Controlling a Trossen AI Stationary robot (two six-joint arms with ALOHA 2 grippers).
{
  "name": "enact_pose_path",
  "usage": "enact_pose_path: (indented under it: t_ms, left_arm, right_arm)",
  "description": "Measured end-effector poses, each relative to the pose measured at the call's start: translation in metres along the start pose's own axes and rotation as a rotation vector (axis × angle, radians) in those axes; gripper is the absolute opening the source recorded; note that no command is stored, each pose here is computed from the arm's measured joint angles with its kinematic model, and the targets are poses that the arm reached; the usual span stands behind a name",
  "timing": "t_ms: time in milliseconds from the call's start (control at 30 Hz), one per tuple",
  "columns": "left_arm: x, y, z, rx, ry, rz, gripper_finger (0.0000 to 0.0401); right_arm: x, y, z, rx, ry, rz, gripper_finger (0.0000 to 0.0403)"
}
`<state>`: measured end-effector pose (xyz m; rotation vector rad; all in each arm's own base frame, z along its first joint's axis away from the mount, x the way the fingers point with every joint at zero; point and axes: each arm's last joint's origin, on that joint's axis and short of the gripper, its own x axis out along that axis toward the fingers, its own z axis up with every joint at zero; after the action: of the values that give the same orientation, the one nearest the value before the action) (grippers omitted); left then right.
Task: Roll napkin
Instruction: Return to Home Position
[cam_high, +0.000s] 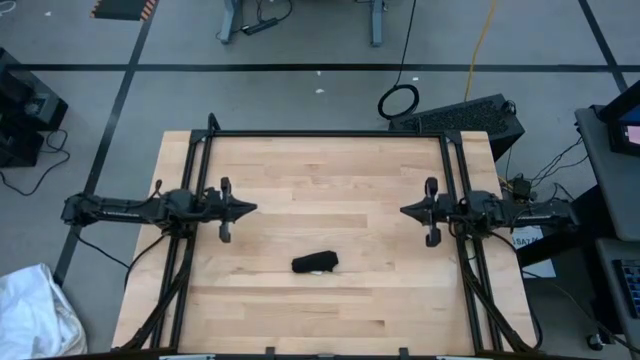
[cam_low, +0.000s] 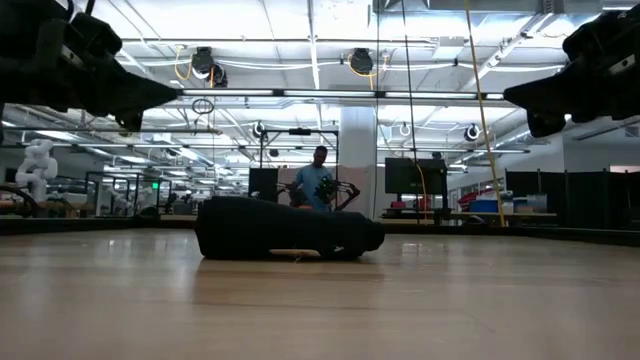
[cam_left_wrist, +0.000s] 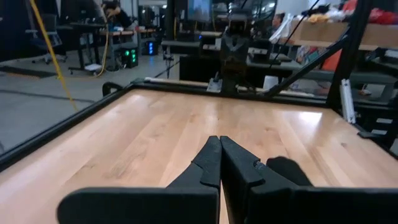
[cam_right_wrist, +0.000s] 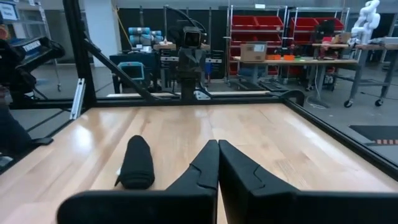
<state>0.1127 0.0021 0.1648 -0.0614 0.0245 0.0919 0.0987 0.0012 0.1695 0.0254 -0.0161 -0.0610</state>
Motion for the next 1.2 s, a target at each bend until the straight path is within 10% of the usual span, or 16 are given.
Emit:
enact_pose_path:
  t_ms: [1200]
  left_arm:
    - [-0.015, 0.000, 0.002, -0.005, -0.047, -0.060, 0.0003]
  right_arm:
    - [0.000, 0.002, -0.001, -0.025, 0.010, 0.063, 0.0000]
